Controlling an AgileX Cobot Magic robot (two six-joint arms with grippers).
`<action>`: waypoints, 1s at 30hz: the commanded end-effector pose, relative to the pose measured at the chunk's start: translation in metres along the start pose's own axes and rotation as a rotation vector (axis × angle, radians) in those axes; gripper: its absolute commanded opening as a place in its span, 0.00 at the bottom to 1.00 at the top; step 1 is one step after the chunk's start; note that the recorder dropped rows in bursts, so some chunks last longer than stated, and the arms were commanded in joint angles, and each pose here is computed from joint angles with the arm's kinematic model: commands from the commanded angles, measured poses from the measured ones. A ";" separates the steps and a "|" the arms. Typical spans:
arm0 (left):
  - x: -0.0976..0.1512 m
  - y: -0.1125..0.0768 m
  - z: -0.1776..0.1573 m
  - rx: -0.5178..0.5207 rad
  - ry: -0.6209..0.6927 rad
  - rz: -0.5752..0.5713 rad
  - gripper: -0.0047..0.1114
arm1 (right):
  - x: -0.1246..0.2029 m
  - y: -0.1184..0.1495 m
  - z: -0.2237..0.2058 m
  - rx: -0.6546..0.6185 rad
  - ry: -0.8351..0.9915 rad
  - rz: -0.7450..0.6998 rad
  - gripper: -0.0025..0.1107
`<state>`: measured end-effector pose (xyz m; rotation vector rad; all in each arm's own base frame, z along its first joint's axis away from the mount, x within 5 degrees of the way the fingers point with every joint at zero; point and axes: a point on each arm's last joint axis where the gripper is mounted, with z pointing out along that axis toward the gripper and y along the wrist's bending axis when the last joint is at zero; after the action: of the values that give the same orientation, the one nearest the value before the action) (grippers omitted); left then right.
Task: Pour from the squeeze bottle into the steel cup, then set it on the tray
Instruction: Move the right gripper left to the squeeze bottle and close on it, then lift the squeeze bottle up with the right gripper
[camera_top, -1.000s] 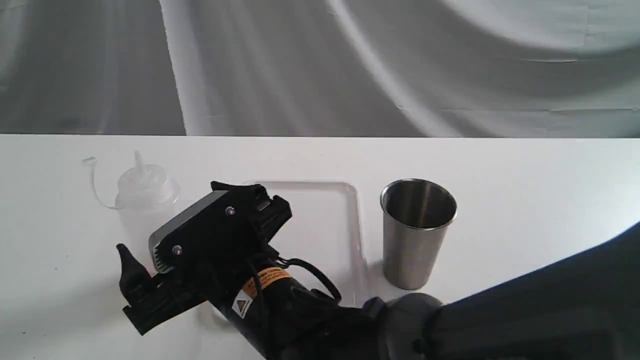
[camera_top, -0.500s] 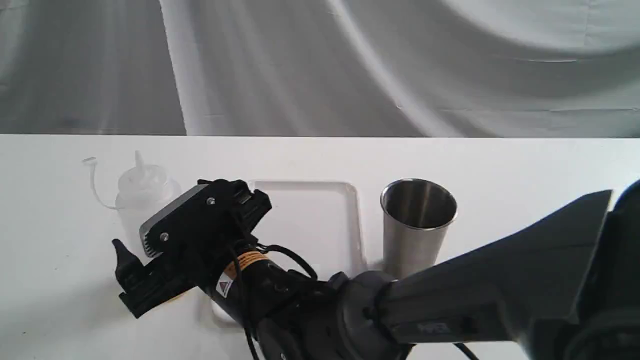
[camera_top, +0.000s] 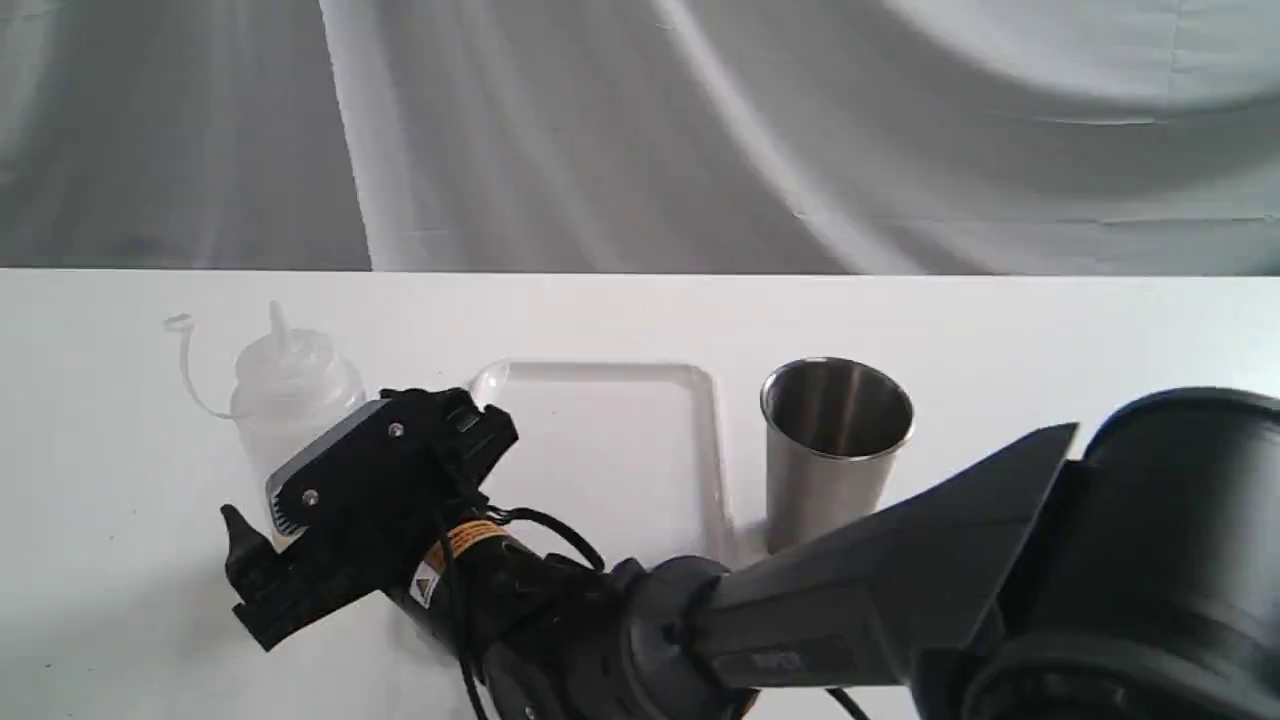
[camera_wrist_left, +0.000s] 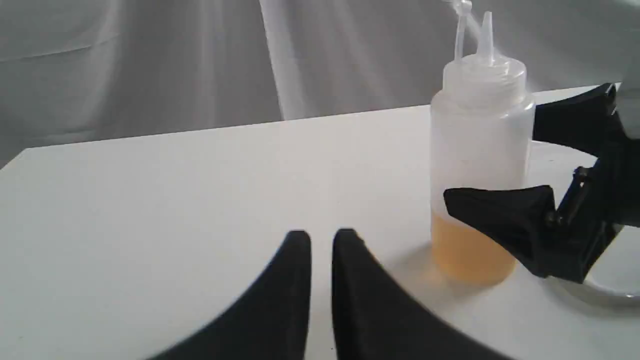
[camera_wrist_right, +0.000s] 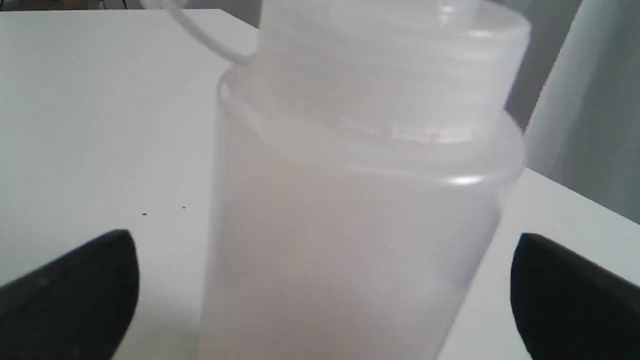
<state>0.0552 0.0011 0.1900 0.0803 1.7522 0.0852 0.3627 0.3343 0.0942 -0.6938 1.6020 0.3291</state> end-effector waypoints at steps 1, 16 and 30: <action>0.001 0.000 0.000 0.000 -0.008 0.001 0.11 | 0.003 -0.002 0.006 0.004 -0.009 0.006 0.95; 0.001 0.000 0.000 0.000 -0.008 0.001 0.11 | 0.021 -0.006 0.024 0.027 -0.014 0.119 0.95; 0.001 0.000 0.000 0.000 -0.008 0.001 0.11 | 0.033 -0.002 0.036 0.022 -0.012 0.142 0.95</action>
<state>0.0552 0.0011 0.1900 0.0803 1.7522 0.0852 0.3893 0.3469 0.0572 -0.5647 1.6442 0.4162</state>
